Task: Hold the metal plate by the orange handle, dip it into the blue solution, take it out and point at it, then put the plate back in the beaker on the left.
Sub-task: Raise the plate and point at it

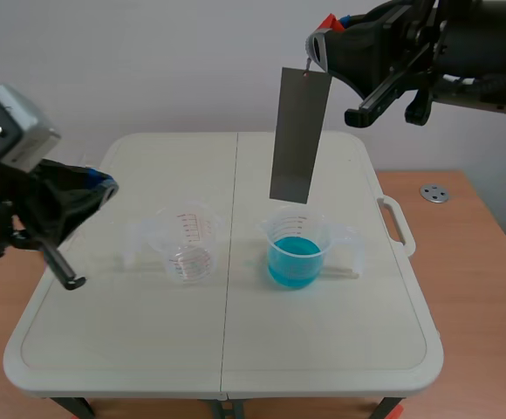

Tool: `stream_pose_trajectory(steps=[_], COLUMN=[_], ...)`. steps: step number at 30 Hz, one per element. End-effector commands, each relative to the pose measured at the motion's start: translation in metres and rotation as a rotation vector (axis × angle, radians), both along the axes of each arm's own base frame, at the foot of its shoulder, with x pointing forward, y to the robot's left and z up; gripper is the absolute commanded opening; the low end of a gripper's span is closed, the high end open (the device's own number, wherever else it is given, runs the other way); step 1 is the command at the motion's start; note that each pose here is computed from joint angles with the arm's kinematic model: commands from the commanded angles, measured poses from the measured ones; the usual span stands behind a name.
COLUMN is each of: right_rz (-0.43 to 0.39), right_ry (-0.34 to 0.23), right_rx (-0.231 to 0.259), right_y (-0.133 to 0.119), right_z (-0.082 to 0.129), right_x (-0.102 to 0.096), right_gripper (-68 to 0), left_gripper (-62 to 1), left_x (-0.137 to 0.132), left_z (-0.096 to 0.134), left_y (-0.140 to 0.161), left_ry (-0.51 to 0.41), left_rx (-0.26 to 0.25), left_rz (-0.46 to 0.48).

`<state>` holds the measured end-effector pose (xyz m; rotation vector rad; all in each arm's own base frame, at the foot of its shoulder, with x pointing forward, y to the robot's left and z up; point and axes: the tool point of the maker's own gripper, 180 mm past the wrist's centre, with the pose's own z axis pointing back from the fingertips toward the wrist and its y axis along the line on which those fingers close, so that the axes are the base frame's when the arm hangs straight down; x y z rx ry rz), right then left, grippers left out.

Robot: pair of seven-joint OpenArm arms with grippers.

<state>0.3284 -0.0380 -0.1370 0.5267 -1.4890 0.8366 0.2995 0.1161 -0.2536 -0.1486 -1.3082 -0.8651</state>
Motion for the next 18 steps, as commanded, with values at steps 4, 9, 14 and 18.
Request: stream_pose_trajectory(steps=[4,9,14,18], right_rz=[0.014,0.014,0.015,0.021], right_ry=[-0.042,-0.051,-0.071,-0.094], right_rx=[0.015,0.015,0.016,0.026], right_y=[0.001,0.001,0.001,0.002], right_z=[0.014,0.017,0.024,0.033], right_x=[-0.001,0.0,0.002,0.004], right_gripper=[-66.2,-66.2,-66.2,-66.2], left_gripper=[-59.4,-59.4,-59.4,-59.4], left_x=[-0.033,-0.078,-0.128,-0.171], left_z=[-0.002,-0.013,-0.029,-0.045], left_y=[0.052,0.105,0.146,0.161], left_ry=[0.032,0.126,0.252,0.356], left_rx=[0.038,0.071,0.094,0.099], left_rz=[0.107,0.231,0.38,0.467])
